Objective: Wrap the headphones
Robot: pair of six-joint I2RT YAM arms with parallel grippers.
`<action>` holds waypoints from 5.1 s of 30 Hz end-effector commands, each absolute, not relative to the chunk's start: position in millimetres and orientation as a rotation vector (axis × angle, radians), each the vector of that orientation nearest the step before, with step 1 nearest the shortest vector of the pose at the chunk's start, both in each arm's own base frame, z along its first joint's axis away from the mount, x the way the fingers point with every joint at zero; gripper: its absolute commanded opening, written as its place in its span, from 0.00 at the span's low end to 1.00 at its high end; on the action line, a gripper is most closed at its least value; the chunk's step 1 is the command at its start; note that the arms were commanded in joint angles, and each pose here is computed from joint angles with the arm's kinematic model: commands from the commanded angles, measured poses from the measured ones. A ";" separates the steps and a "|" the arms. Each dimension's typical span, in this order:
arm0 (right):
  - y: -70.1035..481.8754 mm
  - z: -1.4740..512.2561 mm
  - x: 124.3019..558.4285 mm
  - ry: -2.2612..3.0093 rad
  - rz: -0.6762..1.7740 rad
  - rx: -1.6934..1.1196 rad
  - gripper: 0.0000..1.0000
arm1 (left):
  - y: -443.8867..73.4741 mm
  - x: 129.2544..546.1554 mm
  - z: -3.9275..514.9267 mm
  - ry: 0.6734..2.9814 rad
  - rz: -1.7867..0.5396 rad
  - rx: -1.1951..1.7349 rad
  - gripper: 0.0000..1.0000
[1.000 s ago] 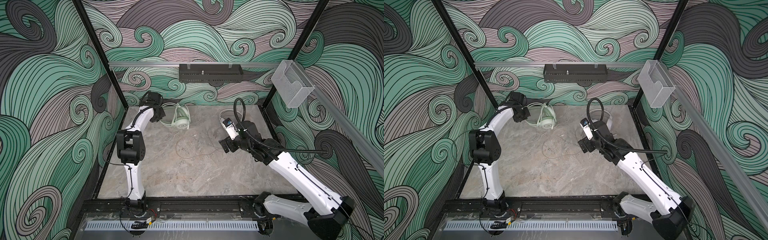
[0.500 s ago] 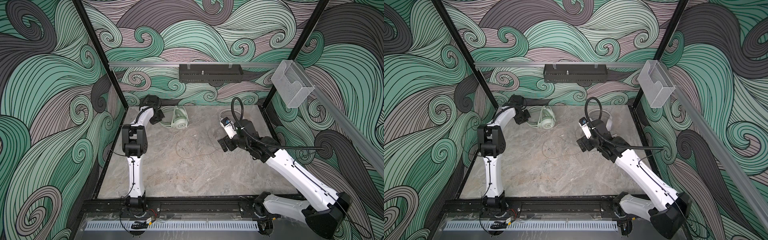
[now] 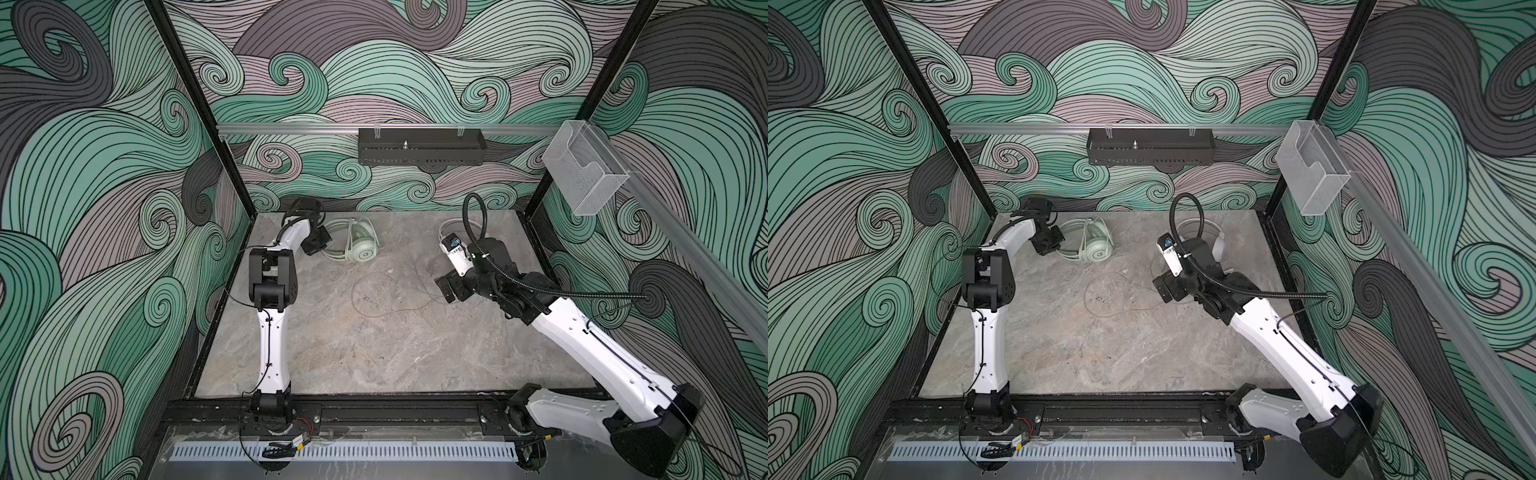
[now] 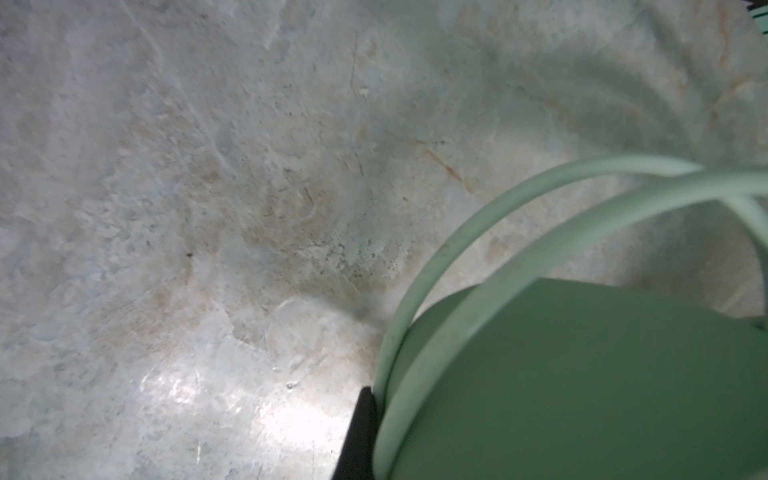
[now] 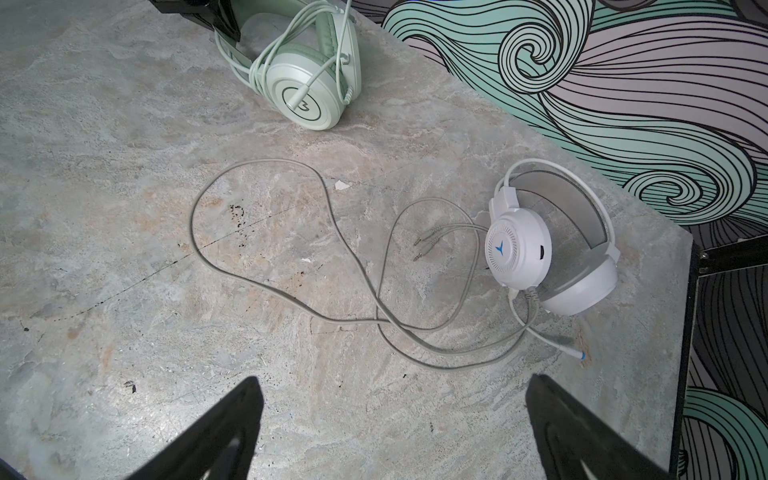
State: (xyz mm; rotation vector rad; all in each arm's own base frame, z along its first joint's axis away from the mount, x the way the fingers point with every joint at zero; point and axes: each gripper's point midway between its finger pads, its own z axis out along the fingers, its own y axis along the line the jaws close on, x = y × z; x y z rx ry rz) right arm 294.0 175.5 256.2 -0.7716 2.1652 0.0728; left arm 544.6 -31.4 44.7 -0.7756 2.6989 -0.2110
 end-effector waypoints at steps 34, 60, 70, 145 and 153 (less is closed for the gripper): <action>141.7 249.1 345.2 2.302 0.036 -0.525 1.00 | -52.3 431.4 144.4 2.641 -0.359 -0.678 0.84; 110.1 105.5 508.5 2.658 -0.031 -0.437 0.93 | -239.4 253.3 205.6 2.566 -0.756 0.072 0.82; 118.4 67.6 540.8 2.694 -0.021 -0.485 0.73 | -232.9 251.0 212.7 2.535 -0.768 0.018 0.82; 309.5 89.6 178.3 2.052 0.357 -1.641 0.24 | -151.4 248.6 137.1 2.632 -0.793 -0.411 0.79; 292.2 92.5 190.0 1.971 0.042 -1.619 0.24 | -177.8 254.6 140.0 2.703 -0.933 -0.315 0.79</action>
